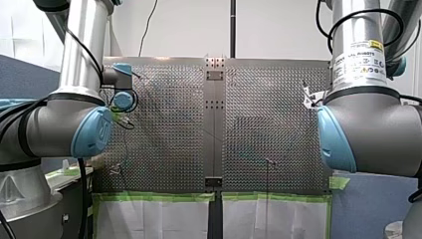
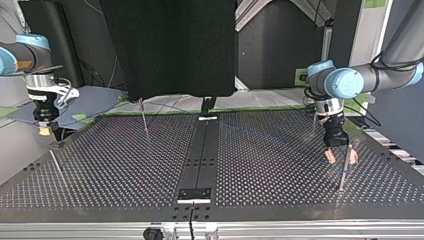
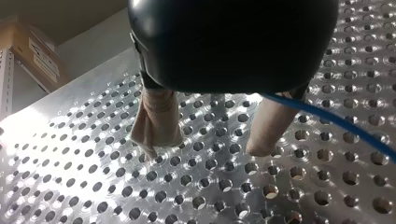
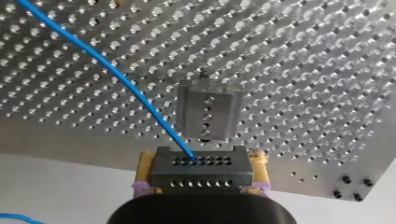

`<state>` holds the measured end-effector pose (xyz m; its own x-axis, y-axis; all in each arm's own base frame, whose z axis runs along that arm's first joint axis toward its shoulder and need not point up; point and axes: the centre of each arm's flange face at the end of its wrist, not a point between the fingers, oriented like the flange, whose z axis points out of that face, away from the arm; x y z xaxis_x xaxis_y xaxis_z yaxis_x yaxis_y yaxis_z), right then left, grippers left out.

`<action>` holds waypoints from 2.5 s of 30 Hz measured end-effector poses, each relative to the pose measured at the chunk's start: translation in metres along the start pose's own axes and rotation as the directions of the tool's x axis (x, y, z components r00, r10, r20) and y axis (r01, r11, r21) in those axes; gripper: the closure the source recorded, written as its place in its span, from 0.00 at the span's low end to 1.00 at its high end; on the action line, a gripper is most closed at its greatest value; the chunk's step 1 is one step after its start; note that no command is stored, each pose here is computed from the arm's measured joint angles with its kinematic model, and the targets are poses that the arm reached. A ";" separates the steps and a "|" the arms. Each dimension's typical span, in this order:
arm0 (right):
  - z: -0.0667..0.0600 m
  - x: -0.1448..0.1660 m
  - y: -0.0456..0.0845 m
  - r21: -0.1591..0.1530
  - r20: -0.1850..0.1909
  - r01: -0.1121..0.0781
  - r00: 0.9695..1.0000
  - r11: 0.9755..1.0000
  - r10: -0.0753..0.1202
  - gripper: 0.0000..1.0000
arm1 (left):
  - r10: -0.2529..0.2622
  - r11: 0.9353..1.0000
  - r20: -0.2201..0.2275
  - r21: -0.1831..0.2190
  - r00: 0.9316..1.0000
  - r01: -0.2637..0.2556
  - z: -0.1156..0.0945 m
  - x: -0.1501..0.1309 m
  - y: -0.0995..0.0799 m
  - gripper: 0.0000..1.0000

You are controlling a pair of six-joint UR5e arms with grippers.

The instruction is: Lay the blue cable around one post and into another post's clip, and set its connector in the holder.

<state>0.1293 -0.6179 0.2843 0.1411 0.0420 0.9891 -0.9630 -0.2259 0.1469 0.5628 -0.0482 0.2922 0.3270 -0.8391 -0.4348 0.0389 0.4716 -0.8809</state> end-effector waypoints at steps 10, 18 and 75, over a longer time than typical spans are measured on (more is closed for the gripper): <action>0.012 0.000 0.000 0.029 -0.029 -0.050 0.998 0.998 0.050 1.00 | 0.003 1.000 0.000 0.000 1.000 -0.003 0.000 0.000 0.000 0.00; 0.023 -0.011 0.001 0.035 0.007 -0.056 0.998 0.998 0.056 1.00 | 0.010 1.000 0.001 -0.003 1.000 -0.010 -0.001 0.001 0.000 0.00; 0.048 -0.004 0.004 0.149 -0.003 -0.110 0.994 0.983 0.112 1.00 | 0.043 0.999 0.009 -0.009 0.999 -0.042 -0.001 0.000 0.001 0.00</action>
<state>0.1361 -0.6657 0.2811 0.0317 0.0198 0.9993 -0.9275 -0.3719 0.0368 0.5619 -0.0481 0.2916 0.3370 -0.8157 -0.4702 0.0161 0.5043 -0.8634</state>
